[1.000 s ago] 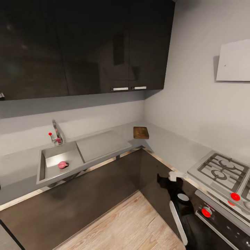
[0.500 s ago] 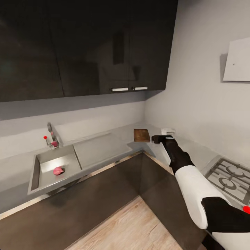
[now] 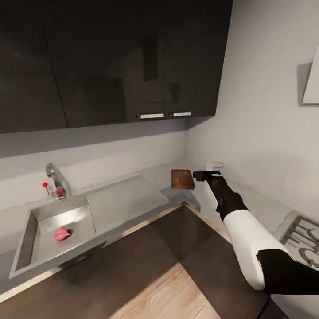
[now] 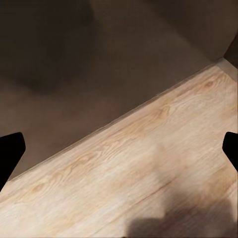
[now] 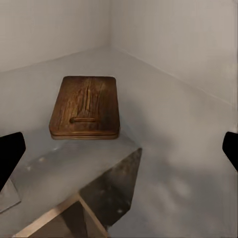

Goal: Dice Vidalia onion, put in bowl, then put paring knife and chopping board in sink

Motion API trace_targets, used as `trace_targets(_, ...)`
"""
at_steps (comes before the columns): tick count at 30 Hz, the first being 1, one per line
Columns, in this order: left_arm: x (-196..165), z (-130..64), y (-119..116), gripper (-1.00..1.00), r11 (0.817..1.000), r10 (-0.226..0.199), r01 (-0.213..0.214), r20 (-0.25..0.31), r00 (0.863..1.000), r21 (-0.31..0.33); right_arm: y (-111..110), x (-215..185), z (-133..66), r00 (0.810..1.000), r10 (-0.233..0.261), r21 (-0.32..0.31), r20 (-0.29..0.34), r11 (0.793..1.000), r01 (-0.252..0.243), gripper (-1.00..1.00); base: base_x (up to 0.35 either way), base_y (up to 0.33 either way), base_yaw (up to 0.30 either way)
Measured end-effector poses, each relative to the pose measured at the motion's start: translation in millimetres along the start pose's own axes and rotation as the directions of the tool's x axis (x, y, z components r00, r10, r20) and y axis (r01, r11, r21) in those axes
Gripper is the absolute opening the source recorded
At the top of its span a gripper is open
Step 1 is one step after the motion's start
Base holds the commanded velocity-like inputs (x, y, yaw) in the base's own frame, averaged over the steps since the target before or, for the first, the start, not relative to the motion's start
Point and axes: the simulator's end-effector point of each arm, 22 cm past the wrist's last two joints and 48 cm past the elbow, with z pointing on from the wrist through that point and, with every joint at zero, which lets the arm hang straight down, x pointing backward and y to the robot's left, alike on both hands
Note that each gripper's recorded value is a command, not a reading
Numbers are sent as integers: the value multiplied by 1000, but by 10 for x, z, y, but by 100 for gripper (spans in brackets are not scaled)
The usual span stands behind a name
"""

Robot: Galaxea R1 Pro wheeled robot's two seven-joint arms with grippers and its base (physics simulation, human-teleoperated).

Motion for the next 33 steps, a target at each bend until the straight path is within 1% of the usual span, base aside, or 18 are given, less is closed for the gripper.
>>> trace_targets(7, 15, -1, 0, 100, 1000, 0, 0, -4, 1000, 0, 18, -26, -1, 1000, 4, -3, 12, 1000, -4, 100, 345, -70, 0)
trace_targets(10, 95, -10, 2, 100, 1000, 1, -1, -21, 1000, 0, 18, -30, -2, 1000, 3, -2, 14, 1000, -3, 100, 124, -11, 0)
trace_targets(12, 125, -11, 3, 100, 1000, 1, -1, -28, 1000, 0, 15, -26, 5, 1000, 2, 0, 14, 1000, -2, 100, 32, -3, 0)
trace_targets(16, 147, -14, -3, 100, 1000, -1, 1, -33, 999, 0, -67, 8, 24, 1000, -3, 13, 8, 1000, 3, 100, 5, 0, 0)
trace_targets(24, 223, -26, -13, 100, 1000, -4, 4, -49, 999, 0, -58, 27, 28, 1000, -2, 11, 5, 1000, 2, 100, 0, 0, 0)
trace_targets(28, 269, -35, -76, 100, 1000, -17, 17, -59, 998, 2, -63, -2, 21, 1000, -1, 14, 12, 1000, 1, 100, 0, 0, 0)
trace_targets(33, 362, -50, -111, 100, 1000, -24, 24, -78, 997, 2, -71, 9, 26, 1000, -2, 15, 10, 1000, 2, 100, 0, 0, 0)
